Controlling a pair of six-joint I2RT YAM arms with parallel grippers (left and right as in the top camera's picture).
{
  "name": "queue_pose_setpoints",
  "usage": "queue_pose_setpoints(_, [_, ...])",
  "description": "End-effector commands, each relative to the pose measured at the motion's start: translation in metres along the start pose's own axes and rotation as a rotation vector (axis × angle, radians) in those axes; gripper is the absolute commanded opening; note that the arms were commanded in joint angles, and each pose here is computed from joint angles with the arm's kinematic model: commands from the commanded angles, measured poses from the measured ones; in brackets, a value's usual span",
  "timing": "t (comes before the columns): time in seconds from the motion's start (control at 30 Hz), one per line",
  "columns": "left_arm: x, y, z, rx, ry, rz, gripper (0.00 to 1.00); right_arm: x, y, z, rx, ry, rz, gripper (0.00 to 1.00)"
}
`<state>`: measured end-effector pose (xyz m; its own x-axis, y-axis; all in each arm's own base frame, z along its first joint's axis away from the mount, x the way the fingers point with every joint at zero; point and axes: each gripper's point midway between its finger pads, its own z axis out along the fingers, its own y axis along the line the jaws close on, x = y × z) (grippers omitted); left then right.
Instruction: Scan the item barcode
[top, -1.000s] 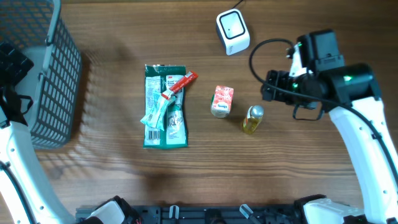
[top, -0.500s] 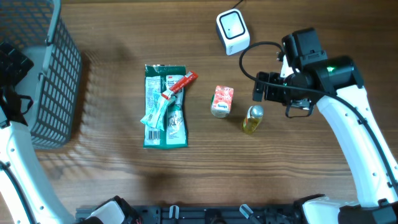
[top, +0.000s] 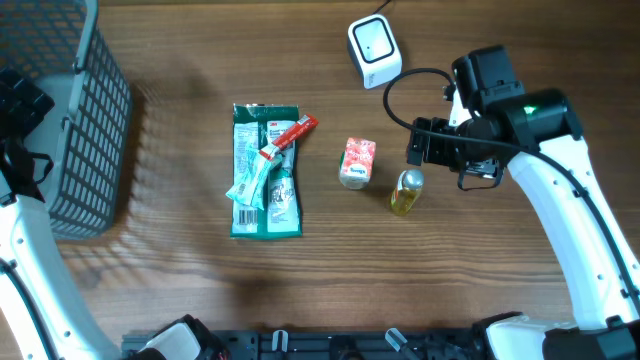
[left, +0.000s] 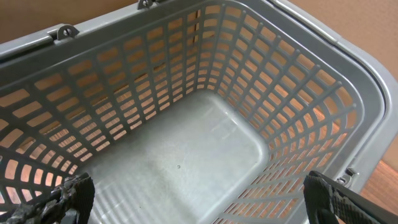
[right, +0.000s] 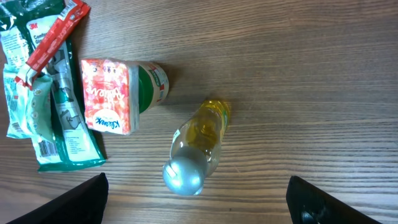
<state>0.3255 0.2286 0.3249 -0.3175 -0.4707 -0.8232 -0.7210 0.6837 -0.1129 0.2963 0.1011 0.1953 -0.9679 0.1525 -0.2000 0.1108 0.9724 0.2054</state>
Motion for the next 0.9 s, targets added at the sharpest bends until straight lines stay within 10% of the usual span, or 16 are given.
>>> queue_pose_setpoints(0.0, [-0.003, 0.000, -0.002, 0.004, -0.009, 0.015, 1.00, 0.001, -0.003, 0.005, 0.027, 0.014, -0.001, 0.92])
queue_pose_setpoints(0.87, [-0.003, 0.000, -0.002, 0.004, -0.009, 0.015, 1.00, 0.042, -0.003, 0.073, 0.183, 0.173, 0.129, 0.89])
